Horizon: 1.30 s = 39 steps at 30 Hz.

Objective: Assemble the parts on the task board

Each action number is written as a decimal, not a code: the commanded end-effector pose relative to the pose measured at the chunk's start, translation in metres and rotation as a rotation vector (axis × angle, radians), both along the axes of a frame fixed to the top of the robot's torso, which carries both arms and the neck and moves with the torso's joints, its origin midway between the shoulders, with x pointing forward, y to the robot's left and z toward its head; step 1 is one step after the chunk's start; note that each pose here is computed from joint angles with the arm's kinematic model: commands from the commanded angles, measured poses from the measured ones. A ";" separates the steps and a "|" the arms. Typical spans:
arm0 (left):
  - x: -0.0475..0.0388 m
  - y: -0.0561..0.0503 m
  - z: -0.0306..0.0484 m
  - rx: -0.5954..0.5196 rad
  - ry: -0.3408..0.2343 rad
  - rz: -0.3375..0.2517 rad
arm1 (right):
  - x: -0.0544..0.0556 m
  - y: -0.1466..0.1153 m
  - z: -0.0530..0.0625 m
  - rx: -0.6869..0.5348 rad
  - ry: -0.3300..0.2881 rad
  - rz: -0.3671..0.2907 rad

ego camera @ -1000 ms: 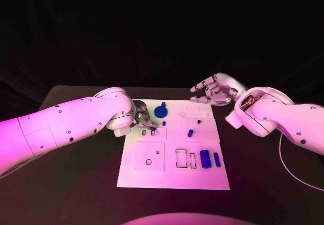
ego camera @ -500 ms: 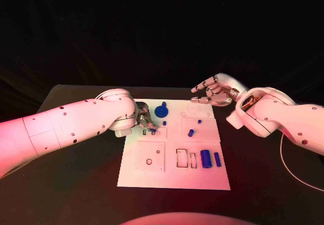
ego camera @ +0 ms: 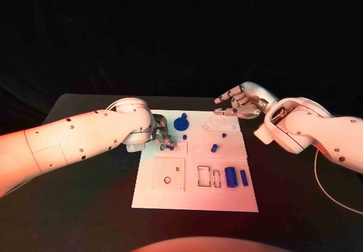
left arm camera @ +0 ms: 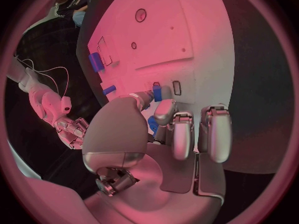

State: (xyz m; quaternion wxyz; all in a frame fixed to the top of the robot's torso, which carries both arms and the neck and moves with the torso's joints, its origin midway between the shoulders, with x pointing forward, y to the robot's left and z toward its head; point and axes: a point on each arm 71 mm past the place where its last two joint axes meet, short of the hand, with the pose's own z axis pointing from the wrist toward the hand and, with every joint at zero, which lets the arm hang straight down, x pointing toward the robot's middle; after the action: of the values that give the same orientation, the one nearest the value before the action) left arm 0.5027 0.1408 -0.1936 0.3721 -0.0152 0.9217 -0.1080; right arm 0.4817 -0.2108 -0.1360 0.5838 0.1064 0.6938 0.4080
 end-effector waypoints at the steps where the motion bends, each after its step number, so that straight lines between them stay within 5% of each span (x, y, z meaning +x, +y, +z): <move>1: -0.0033 0.005 -0.0068 0.078 0.045 -0.009 | -0.001 0.002 0.000 -0.007 -0.003 0.020; 39: 0.0023 -0.002 -0.0131 0.079 0.086 0.011 | -0.002 0.002 0.000 0.002 -0.004 0.018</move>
State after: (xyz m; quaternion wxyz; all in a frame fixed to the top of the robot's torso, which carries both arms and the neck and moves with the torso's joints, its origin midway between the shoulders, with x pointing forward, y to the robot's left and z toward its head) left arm 0.5084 0.1353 -0.1994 0.3523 -0.0099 0.9302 -0.1024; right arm 0.4806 -0.2105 -0.1360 0.5826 0.1052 0.6937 0.4102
